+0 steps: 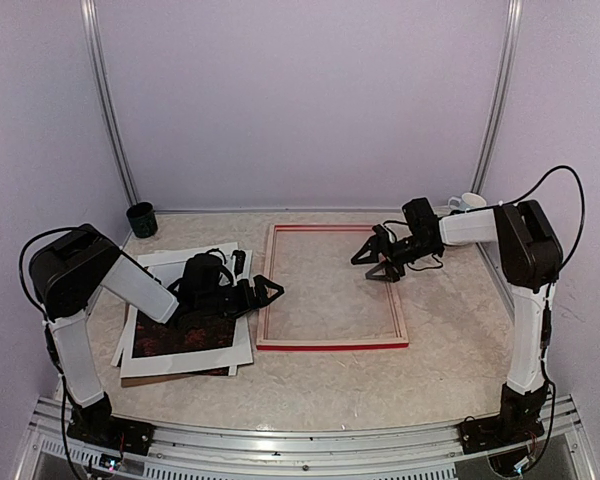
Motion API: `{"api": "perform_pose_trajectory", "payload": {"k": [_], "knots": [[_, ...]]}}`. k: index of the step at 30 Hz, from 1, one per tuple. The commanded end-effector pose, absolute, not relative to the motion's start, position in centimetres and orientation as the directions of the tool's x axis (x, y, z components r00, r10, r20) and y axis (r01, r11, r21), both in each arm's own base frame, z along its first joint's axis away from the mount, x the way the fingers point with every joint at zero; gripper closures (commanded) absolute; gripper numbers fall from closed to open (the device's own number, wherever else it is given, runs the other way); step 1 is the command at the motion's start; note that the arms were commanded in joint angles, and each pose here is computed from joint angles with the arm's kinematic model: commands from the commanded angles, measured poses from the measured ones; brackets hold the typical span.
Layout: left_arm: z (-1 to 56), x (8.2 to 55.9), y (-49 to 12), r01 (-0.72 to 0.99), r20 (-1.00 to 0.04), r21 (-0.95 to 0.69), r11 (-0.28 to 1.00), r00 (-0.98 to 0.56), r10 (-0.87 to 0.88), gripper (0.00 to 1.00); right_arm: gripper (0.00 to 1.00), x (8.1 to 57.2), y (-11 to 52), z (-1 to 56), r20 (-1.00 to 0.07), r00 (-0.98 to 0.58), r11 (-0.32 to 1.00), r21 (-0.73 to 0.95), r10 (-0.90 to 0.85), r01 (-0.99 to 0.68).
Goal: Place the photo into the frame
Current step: Place the glass panel at the frame body.
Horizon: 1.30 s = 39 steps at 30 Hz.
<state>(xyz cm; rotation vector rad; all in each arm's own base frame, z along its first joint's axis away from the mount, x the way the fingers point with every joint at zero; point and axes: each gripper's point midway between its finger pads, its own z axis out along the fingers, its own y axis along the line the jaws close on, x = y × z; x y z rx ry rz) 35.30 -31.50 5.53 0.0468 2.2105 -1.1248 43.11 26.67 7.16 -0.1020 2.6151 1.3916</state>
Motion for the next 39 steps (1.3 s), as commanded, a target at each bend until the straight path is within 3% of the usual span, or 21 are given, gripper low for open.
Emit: {"api": "perform_pose_trajectory", "payload": {"k": [1,8,39], "knots": [[5.7,35.0,-32.5,0.326,-0.554,-0.726,0.605,-0.798,-0.235,0.02,0.18,43.1,27.0,8.0,-0.217,-0.976,0.607,0.776,0.003,-0.171],[5.9,35.0,-32.5,0.328,-0.555,-0.727,0.603,-0.798,-0.236,0.02,0.11,43.4,26.7,8.0,-0.223,-0.975,0.659,0.735,0.009,-0.162],[6.0,35.0,-32.4,0.327,-0.554,-0.73,0.6,-0.797,-0.241,0.02,0.08,43.6,25.5,9.3,-0.265,-0.964,0.766,0.623,0.017,-0.158]]}}
